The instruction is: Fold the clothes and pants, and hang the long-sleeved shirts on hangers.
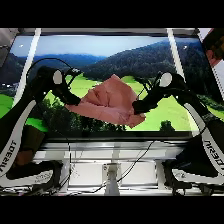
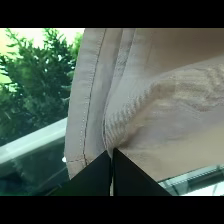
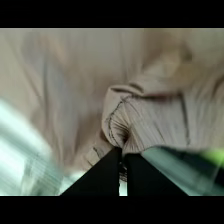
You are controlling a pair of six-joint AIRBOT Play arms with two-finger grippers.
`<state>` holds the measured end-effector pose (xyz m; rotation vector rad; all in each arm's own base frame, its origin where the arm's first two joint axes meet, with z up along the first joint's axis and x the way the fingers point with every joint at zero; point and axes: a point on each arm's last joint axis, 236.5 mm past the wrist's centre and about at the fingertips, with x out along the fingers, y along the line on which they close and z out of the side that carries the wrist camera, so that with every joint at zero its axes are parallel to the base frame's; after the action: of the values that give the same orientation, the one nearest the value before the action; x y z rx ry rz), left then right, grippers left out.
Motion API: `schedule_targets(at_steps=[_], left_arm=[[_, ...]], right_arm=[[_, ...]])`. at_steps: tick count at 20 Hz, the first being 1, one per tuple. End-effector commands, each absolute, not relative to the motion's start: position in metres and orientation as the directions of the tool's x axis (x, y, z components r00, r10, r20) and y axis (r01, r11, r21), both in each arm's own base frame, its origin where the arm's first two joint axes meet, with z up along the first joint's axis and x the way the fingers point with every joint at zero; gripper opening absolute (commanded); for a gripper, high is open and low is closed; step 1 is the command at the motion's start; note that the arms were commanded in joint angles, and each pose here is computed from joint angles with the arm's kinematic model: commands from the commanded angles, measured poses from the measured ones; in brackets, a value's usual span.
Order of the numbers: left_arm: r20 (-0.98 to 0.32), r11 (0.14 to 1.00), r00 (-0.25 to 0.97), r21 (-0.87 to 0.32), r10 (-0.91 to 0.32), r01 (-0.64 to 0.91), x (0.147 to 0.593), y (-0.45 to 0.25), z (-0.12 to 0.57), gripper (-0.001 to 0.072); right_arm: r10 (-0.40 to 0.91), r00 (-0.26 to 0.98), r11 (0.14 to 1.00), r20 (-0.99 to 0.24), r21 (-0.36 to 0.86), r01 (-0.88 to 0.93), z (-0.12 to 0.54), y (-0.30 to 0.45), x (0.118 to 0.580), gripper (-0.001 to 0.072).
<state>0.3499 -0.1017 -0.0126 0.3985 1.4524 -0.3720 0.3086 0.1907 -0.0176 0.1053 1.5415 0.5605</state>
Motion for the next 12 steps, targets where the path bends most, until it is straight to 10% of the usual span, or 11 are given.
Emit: schedule_targets(at_steps=[1,4,12], left_arm=[[-0.997,0.88,0.076,0.032,-0.005,0.474,0.349,-0.102,-0.014,0.0012],[-0.997,0.88,0.076,0.033,-0.003,0.474,0.349,-0.101,-0.014,0.0012],[-0.994,0.869,0.014,0.102,0.109,0.483,0.332,-0.074,-0.01,0.0011]], right_arm=[[0.418,0.172,0.893,-0.892,0.368,-0.26,-0.018,0.196,0.361,0.0044],[0.391,0.135,0.899,-0.911,0.346,-0.269,-0.022,0.189,0.352,0.0491],[0.295,0.249,0.947,-0.923,0.248,-0.204,0.017,0.117,0.359,0.0473]])
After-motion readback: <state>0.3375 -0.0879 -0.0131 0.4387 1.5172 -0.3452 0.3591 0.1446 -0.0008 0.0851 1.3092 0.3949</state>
